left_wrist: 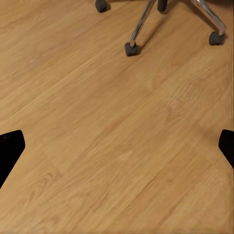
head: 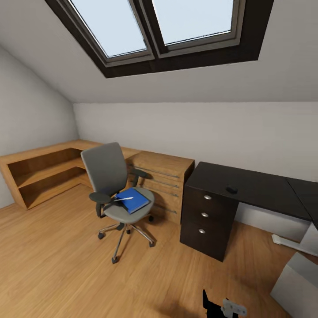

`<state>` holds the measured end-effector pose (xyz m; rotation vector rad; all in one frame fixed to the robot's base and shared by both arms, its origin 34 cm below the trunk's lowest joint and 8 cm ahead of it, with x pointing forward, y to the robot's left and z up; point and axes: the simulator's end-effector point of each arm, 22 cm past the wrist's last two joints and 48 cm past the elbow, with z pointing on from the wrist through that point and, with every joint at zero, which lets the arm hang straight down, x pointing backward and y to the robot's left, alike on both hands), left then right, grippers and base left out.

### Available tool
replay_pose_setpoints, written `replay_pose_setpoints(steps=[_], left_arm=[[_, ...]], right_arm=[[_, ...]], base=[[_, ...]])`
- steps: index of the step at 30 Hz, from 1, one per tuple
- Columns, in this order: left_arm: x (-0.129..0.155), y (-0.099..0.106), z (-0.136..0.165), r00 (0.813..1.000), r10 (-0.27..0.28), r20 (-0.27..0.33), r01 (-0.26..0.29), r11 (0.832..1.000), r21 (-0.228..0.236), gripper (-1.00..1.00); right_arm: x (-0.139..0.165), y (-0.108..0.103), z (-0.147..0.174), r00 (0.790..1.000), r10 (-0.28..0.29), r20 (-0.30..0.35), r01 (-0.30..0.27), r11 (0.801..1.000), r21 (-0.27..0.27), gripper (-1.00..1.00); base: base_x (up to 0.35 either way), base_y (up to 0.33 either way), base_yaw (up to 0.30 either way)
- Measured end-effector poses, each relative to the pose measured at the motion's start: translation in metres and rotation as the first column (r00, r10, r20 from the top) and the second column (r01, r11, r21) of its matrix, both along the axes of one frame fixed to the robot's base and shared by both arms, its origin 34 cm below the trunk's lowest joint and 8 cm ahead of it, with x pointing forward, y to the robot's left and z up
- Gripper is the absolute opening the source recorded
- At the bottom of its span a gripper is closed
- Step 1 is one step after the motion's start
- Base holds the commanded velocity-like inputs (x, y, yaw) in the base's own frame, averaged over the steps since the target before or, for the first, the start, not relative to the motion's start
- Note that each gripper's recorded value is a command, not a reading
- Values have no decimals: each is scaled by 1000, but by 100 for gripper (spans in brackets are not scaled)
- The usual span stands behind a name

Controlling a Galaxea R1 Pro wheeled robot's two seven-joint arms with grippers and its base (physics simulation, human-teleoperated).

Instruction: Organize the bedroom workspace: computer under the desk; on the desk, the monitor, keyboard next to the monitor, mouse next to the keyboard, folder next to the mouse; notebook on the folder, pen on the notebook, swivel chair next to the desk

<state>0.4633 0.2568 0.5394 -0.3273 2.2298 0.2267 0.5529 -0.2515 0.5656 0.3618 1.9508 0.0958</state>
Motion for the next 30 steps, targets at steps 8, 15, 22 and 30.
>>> replay_pose_setpoints(steps=[8,15,22,30], left_arm=[[0,0,0,1000,0,0,0,1000,0,100],[0,1,0,1000,1,1,-1,1000,0,100],[0,1,0,1000,1,2,-1,1000,0,100],[0,1,0,1000,0,1,0,1000,0,100]], right_arm=[[0,0,0,1000,3,0,-3,1000,-1,100],[1,6,0,999,35,0,-35,999,-14,100],[0,7,0,999,41,0,-41,999,-16,100],[0,7,0,999,42,-1,-42,999,-15,100]], base=[[0,0,-296],[4,0,-300],[176,71,-300],[131,50,-300]])
